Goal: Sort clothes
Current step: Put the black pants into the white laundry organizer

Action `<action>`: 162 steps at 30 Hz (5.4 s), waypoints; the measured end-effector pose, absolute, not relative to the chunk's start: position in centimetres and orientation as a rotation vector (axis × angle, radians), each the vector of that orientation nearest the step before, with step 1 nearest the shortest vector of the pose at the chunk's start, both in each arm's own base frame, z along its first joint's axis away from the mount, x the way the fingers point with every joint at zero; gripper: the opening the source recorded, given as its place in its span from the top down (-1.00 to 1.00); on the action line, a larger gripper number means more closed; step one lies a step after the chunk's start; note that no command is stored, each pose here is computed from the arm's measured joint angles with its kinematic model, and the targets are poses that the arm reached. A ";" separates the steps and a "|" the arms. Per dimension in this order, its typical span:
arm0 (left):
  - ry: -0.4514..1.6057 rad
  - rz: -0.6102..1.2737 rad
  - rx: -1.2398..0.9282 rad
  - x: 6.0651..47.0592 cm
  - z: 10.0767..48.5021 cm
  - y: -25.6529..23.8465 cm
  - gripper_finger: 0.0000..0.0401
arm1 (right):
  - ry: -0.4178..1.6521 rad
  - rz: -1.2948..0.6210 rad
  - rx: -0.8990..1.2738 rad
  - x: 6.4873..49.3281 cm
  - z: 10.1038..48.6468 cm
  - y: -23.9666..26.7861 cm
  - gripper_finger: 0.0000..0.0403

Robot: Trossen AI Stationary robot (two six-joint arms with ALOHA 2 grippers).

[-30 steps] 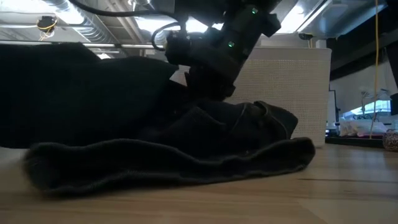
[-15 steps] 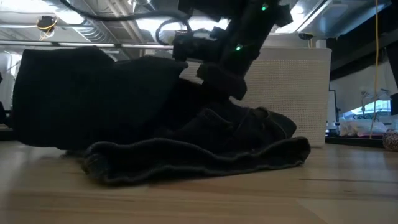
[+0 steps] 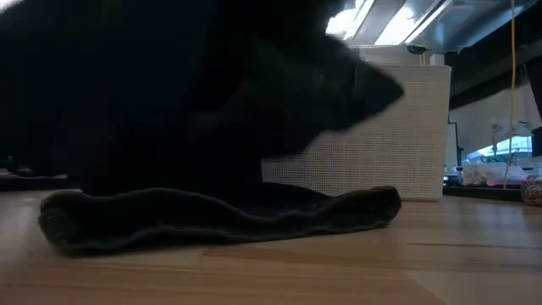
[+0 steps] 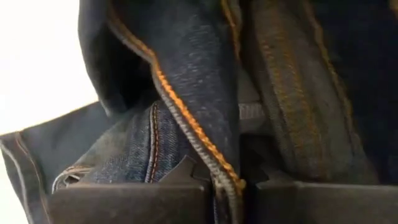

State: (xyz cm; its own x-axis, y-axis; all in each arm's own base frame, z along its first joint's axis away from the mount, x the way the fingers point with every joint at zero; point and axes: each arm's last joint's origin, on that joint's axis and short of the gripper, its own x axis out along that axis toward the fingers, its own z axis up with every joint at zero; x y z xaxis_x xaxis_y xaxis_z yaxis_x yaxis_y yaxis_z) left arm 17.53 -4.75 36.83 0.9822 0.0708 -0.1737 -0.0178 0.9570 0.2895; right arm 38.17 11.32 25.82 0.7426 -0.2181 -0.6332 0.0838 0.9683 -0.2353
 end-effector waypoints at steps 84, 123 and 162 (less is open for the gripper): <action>0.182 0.583 0.244 15.3 37.6 -2.7 0.09 | 0.586 -0.937 -0.023 21.2 41.5 -8.8 -0.21; 0.241 0.528 0.251 15.2 36.9 -2.8 0.09 | 0.723 -0.311 -0.150 27.8 17.8 8.9 -0.33; 0.245 0.527 0.258 15.2 36.8 -2.8 0.09 | 0.162 -0.709 -0.598 31.5 44.6 3.4 0.91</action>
